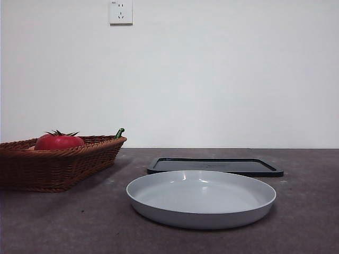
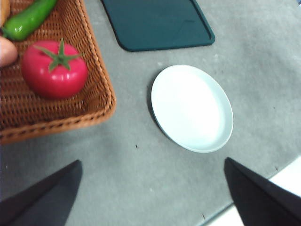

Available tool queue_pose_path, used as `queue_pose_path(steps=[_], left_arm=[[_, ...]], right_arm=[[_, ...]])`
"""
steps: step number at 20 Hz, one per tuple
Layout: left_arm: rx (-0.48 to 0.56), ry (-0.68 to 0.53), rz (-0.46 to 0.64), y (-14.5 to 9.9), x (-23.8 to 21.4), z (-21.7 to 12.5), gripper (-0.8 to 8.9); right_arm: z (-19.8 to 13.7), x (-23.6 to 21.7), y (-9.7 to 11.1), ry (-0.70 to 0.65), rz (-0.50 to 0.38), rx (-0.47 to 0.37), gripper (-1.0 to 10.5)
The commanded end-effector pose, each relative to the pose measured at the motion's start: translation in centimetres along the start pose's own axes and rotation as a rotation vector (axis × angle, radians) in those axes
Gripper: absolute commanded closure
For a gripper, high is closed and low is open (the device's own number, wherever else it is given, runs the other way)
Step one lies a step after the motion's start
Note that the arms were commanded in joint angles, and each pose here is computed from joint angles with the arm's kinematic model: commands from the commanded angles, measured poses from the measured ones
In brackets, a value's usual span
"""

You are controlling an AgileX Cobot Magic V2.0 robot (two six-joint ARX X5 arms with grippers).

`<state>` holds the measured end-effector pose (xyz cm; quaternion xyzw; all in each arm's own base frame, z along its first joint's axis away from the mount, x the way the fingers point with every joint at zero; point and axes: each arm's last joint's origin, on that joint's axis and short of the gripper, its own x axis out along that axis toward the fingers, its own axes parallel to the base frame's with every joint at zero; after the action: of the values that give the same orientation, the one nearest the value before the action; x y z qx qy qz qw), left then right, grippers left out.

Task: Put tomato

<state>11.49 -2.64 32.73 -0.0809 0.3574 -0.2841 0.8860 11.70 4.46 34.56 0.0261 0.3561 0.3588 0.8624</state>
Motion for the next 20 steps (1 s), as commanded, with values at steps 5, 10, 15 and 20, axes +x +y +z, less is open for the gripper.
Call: queue_pose_path(steps=[5, 10, 15, 20], left_arm=[[0.049, -0.063, 0.034, 0.5, 0.8, 1.8, 3.13], [0.059, -0.084, 0.077, 1.7, 2.8, 3.4, 3.13], [0.065, -0.096, 0.121, 3.4, 5.7, 5.2, 3.13], [0.105, -0.087, 0.182, 5.0, 9.2, 6.4, 3.13]], right_arm=[[0.5, -0.2, 0.2, -0.017, 0.005, -0.020, 5.1], [0.5, -0.2, 0.2, -0.018, 0.005, -0.021, 5.1], [0.5, -0.2, 0.2, -0.021, 0.005, -0.022, 5.1], [0.5, -0.2, 0.2, -0.021, 0.005, -0.021, 5.1]])
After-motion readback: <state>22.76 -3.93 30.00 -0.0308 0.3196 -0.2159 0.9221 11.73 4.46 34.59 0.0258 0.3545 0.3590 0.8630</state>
